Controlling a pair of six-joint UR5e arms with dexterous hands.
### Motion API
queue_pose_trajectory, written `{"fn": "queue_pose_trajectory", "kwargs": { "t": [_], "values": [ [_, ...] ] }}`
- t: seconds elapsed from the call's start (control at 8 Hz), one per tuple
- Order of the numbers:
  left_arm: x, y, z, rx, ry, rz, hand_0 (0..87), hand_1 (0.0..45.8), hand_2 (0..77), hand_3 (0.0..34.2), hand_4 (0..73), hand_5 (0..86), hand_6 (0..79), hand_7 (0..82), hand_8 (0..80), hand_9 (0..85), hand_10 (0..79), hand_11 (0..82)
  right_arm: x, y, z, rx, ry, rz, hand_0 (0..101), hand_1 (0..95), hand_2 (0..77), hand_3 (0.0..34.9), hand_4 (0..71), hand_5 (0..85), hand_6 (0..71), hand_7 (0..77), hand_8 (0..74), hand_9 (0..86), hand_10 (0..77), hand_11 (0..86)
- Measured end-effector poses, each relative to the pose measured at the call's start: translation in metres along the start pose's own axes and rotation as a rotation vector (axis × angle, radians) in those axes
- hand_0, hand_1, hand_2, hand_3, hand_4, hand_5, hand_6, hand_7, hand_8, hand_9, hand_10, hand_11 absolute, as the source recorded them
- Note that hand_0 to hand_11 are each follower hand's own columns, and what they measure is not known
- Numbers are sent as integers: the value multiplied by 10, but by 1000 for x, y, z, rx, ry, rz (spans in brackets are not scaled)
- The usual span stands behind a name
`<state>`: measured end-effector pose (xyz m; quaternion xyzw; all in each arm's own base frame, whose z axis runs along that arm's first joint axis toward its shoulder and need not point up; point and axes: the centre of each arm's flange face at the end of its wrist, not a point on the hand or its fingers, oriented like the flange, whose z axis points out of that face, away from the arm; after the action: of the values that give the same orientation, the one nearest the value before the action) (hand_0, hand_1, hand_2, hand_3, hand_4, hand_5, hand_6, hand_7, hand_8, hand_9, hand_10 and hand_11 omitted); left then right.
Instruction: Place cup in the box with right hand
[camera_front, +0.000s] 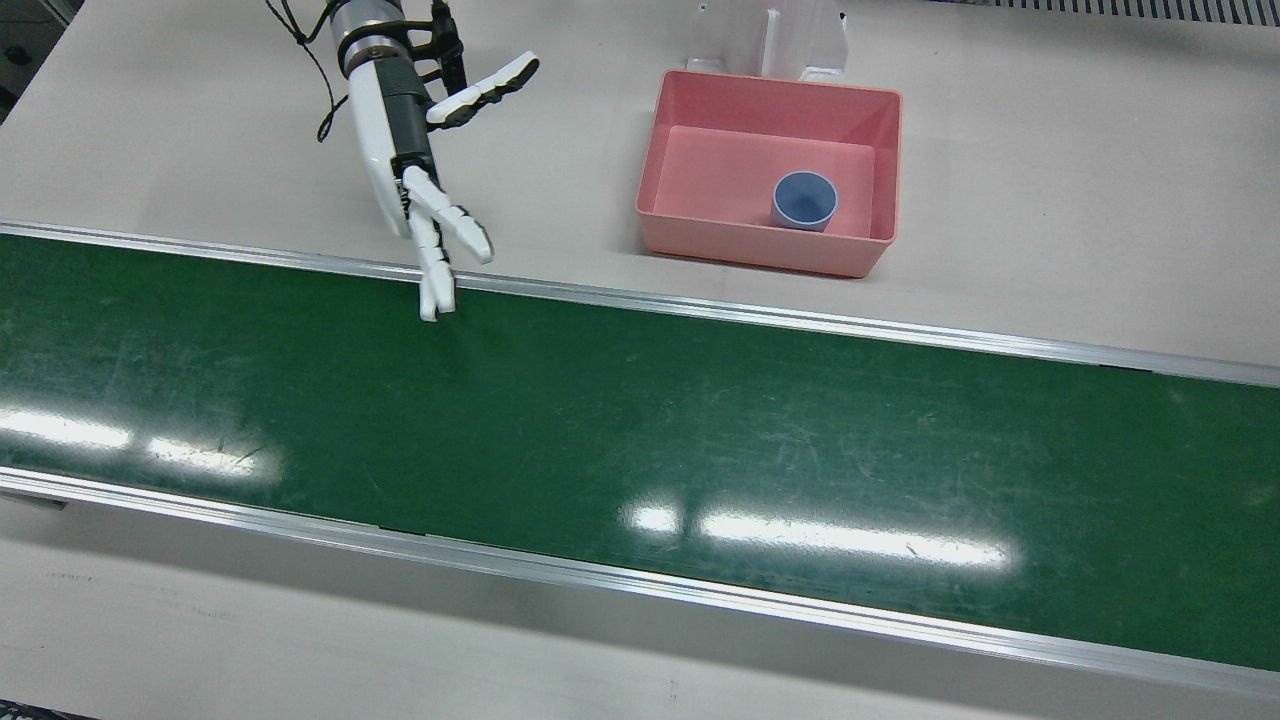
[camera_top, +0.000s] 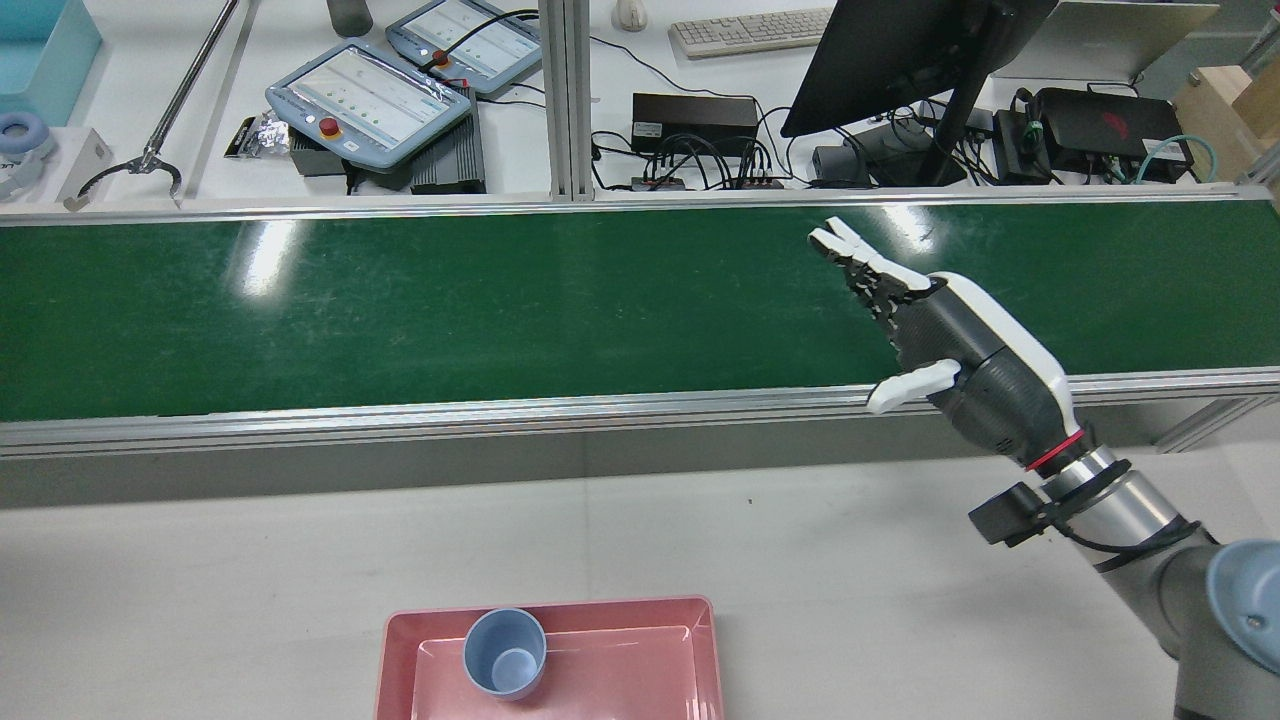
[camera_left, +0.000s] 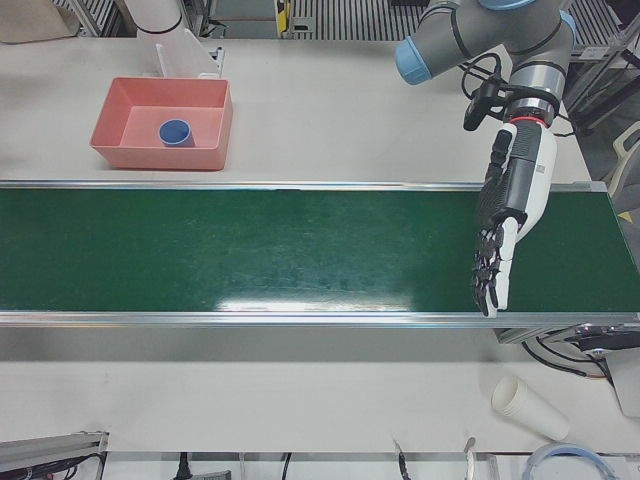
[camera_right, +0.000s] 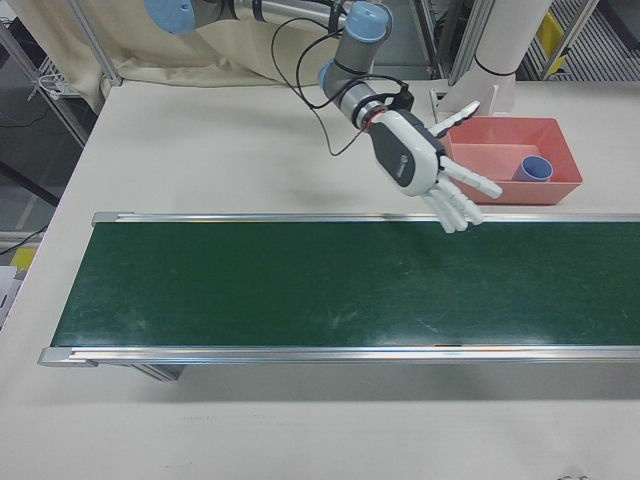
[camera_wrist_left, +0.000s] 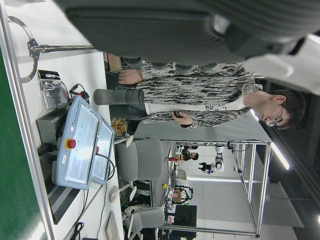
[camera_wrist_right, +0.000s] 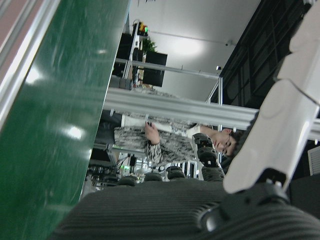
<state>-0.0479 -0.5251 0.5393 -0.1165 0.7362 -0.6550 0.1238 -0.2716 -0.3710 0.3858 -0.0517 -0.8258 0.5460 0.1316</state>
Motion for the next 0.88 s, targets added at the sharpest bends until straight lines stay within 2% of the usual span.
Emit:
{"fn": "queue_pose_trajectory", "kwargs": {
  "t": [0.12, 0.25, 0.38, 0.5, 0.75, 0.88],
  "values": [
    [0, 0, 0, 0, 0, 0, 0, 5, 5, 0, 11, 0, 0, 5, 0, 0, 0, 0, -40, -49, -9, 68, -24, 0, 468, 115, 11, 0, 0, 27, 16, 49, 5, 5, 0, 5],
    [0, 0, 0, 0, 0, 0, 0, 5, 5, 0, 11, 0, 0, 5, 0, 0, 0, 0, -76, -94, -13, 120, -26, -12, 468, 115, 11, 0, 0, 27, 16, 49, 5, 5, 0, 5],
    [0, -1, 0, 0, 0, 0, 0, 5, 5, 0, 11, 0, 0, 5, 0, 0, 0, 0, -120, -137, -18, 172, -32, -32, 470, 115, 11, 0, 0, 22, 22, 49, 0, 0, 0, 5],
    [0, -1, 0, 1, -1, 0, 0, 5, 5, 0, 11, 5, 0, 5, 0, 0, 0, 0, -172, -176, -28, 224, -56, -55, 468, 93, 11, 0, 0, 22, 22, 49, 0, 5, 0, 5],
    [0, -1, 0, 0, -1, 0, 0, 5, 5, 0, 11, 5, 0, 5, 0, 0, 0, 0, -257, -243, -60, 281, -126, -68, 464, 104, 11, 0, 0, 27, 22, 49, 0, 5, 0, 11],
    [0, -1, 0, 0, -1, 1, 0, 5, 5, 0, 11, 5, 0, 5, 0, 0, 0, 0, -285, -270, -79, 296, -154, -65, 459, 93, 11, 0, 0, 38, 22, 49, 0, 5, 5, 49]
  ]
}}
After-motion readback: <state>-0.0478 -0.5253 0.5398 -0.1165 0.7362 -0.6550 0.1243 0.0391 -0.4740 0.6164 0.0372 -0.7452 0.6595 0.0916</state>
